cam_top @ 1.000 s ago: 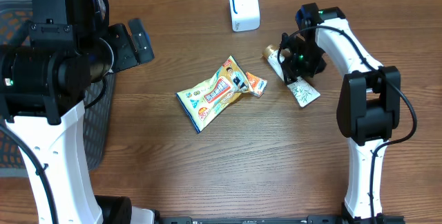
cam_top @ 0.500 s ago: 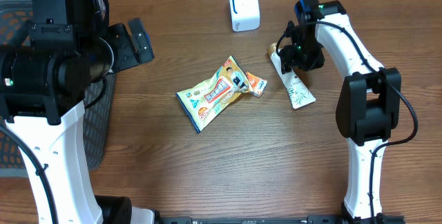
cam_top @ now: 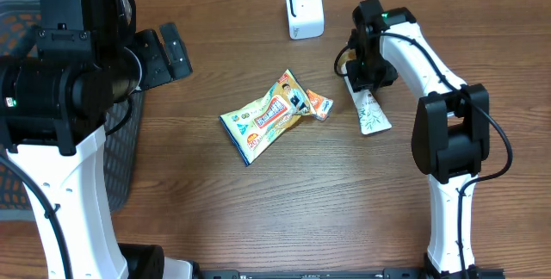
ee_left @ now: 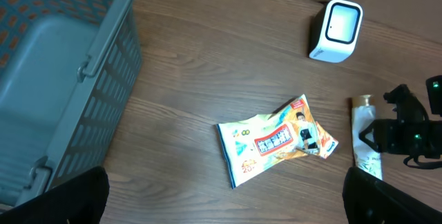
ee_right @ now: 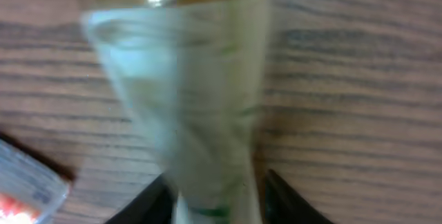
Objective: Scan the item barcode
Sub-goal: 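Grasp the white tube with the right gripper and lift it, then carry the white tube to the scanner and hold it there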
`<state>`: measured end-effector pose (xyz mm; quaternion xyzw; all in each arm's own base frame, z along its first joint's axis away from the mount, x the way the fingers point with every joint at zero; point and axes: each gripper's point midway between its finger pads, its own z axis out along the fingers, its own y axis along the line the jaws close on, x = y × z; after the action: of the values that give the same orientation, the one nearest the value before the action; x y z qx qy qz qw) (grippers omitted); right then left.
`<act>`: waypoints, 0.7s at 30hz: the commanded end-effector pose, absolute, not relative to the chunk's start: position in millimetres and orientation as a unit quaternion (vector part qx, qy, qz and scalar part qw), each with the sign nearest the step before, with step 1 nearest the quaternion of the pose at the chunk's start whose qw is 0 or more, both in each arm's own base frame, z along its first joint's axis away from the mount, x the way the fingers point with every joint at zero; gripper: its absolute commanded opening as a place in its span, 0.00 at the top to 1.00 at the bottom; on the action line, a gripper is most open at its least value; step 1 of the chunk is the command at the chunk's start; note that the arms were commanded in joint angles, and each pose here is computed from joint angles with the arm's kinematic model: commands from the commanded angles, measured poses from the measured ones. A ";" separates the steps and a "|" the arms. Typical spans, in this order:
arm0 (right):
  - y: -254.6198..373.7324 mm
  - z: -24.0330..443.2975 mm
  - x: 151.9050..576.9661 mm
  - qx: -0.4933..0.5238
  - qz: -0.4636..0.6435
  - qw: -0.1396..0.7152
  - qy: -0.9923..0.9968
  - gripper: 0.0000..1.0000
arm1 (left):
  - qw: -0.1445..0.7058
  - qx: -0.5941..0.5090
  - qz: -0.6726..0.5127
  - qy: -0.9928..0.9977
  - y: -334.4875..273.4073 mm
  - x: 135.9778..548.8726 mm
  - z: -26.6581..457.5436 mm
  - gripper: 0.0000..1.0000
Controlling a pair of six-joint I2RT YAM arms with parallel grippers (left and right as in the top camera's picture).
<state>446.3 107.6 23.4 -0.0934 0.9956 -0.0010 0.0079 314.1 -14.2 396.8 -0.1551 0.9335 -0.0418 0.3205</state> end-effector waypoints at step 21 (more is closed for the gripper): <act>153.6 123.5 519.0 0.005 0.086 0.171 0.982 0.96 | 0.323 -0.154 -0.035 0.933 -11.7 314.7 397.3 0.00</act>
<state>503.5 129.4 94.8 -0.0095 0.9913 0.0411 0.1248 314.0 -14.1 396.7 -0.1553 0.9336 -0.0419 0.3203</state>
